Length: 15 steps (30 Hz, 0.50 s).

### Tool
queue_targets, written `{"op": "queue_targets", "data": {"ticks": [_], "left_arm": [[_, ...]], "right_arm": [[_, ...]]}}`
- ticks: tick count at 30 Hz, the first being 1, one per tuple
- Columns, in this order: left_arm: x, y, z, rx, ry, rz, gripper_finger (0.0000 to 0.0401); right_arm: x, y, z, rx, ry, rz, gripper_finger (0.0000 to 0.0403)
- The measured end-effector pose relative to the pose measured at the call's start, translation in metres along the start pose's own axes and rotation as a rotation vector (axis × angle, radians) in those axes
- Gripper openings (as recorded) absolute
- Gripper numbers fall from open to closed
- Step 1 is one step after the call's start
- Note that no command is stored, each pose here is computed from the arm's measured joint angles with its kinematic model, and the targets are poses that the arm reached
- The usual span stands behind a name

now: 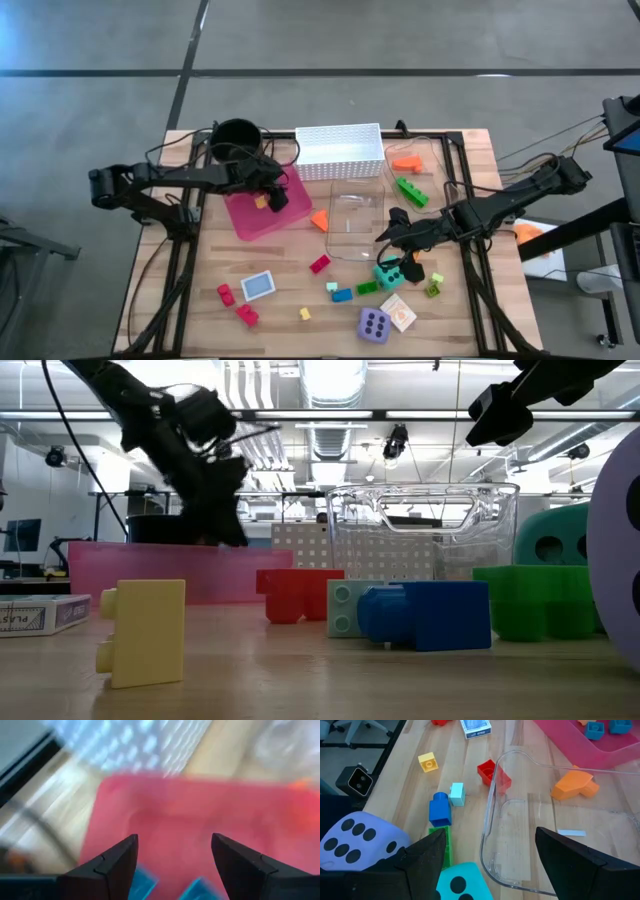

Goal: Pick & Place Toys
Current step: Put the yellow game piece into the red bin

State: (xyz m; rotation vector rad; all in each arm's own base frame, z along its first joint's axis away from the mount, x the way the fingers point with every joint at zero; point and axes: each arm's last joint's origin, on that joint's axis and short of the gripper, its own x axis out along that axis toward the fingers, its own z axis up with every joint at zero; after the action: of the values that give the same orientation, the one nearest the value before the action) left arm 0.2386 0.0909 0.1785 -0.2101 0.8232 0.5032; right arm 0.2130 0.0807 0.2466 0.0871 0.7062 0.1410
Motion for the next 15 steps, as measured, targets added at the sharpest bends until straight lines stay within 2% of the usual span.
{"op": "queue_targets", "data": {"ticks": [4,8,12,15], "left_arm": [[-0.012,-0.021,0.023,0.031,-0.060,-0.229,0.0258],[-0.030,-0.056,0.039,0.099,-0.097,-0.488,0.0258],[-0.048,-0.101,0.031,0.213,-0.089,-0.628,0.0258],[-0.061,-0.132,0.016,0.328,-0.122,-0.663,0.0258]], "right_arm": [[0.000,0.000,0.000,0.000,0.000,0.000,0.0306],[0.000,0.000,0.000,-0.001,0.000,0.000,0.0306],[0.000,0.000,0.000,-0.001,0.000,0.000,0.0306],[0.000,0.000,0.000,-0.001,0.000,0.000,0.0306]]}}
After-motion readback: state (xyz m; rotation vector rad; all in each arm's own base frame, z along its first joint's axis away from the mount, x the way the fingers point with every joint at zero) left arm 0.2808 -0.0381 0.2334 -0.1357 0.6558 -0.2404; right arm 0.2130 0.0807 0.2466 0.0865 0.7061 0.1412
